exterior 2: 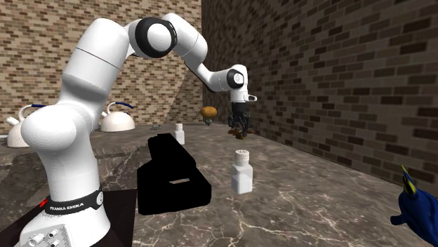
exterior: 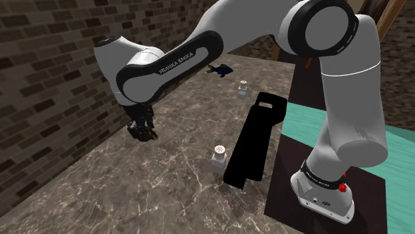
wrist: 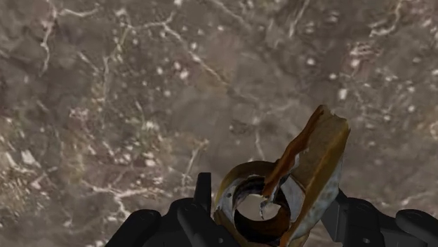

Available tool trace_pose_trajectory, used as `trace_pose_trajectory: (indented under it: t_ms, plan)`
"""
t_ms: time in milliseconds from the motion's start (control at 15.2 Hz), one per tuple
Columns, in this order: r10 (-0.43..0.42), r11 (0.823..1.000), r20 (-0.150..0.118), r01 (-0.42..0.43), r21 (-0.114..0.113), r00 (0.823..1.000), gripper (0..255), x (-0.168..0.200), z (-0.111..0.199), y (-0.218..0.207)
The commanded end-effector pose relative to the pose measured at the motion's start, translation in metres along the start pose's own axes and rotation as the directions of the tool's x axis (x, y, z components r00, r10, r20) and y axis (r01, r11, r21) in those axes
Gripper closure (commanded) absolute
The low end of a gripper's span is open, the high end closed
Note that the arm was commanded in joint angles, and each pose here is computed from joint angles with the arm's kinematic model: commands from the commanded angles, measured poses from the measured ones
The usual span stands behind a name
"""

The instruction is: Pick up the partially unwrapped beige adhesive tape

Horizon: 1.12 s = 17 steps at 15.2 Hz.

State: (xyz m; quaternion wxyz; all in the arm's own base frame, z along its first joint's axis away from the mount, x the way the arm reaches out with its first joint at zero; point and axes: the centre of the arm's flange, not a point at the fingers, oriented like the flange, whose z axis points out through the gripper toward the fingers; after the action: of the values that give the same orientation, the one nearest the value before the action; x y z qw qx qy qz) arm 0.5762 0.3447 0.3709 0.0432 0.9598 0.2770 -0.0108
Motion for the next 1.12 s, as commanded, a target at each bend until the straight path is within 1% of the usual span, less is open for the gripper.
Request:
trace_pose_trajectory:
  t_ms: [0, 462, 1056]
  plan:
    - [0.0, 1.0, 0.0, 0.0, 0.0, 1.0, 255, 0.0, 0.0, 0.0]
    - [0.0, 1.0, 0.0, 0.0, 0.0, 1.0, 255, 0.0, 0.0, 0.0]
    - [0.0, 1.0, 0.0, 0.0, 0.0, 1.0, 255, -0.002, -0.047, 0.003]
